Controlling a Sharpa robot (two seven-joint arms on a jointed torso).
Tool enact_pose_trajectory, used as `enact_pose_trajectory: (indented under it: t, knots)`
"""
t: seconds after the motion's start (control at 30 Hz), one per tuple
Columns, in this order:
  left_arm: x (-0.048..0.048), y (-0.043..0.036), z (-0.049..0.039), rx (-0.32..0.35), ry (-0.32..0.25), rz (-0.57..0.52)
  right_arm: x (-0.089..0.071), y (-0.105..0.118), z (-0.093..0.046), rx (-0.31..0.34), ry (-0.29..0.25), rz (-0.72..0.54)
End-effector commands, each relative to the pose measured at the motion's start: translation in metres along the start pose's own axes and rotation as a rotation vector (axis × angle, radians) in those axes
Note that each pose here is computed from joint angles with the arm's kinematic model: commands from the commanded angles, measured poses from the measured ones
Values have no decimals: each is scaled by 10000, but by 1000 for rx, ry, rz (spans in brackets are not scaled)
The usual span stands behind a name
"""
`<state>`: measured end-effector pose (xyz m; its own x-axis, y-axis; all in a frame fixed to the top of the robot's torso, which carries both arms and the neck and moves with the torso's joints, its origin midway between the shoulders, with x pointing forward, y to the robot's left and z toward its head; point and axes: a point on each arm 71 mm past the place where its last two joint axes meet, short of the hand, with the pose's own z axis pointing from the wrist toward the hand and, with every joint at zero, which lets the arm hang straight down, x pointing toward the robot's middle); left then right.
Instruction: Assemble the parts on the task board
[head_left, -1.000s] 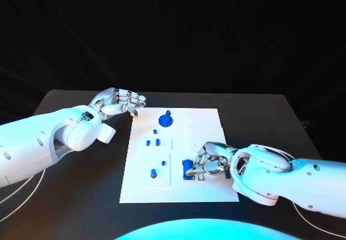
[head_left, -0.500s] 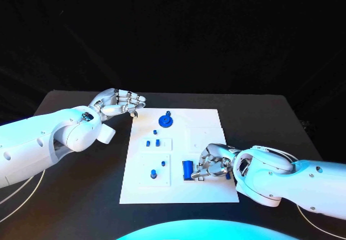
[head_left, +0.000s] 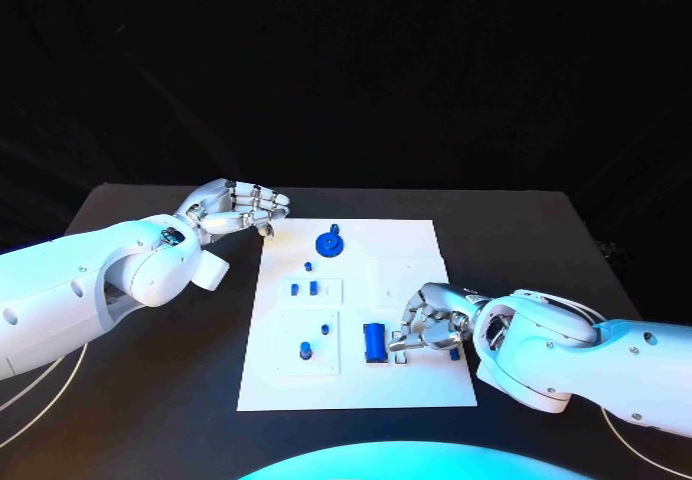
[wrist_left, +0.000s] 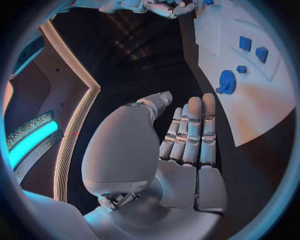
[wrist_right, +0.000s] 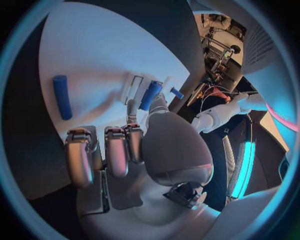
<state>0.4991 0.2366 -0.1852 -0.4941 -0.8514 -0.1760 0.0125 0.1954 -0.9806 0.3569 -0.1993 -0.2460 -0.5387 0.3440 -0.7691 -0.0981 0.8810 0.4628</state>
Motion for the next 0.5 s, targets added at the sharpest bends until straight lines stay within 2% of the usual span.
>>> enact_pose_trajectory:
  t: [0.03,0.17,0.27,0.5]
  knots:
    - [18,-35,3,37,4,-12,-177,-31,-26,-40,-93,61]
    - [25,-45,2,46,2,-16,-374,-189,-92,-20,-142,57]
    - [34,-53,-1,52,2,-18,-463,-330,-154,8,-157,36]
    - [48,-60,-5,56,6,-22,-463,-553,-267,66,-148,-18]
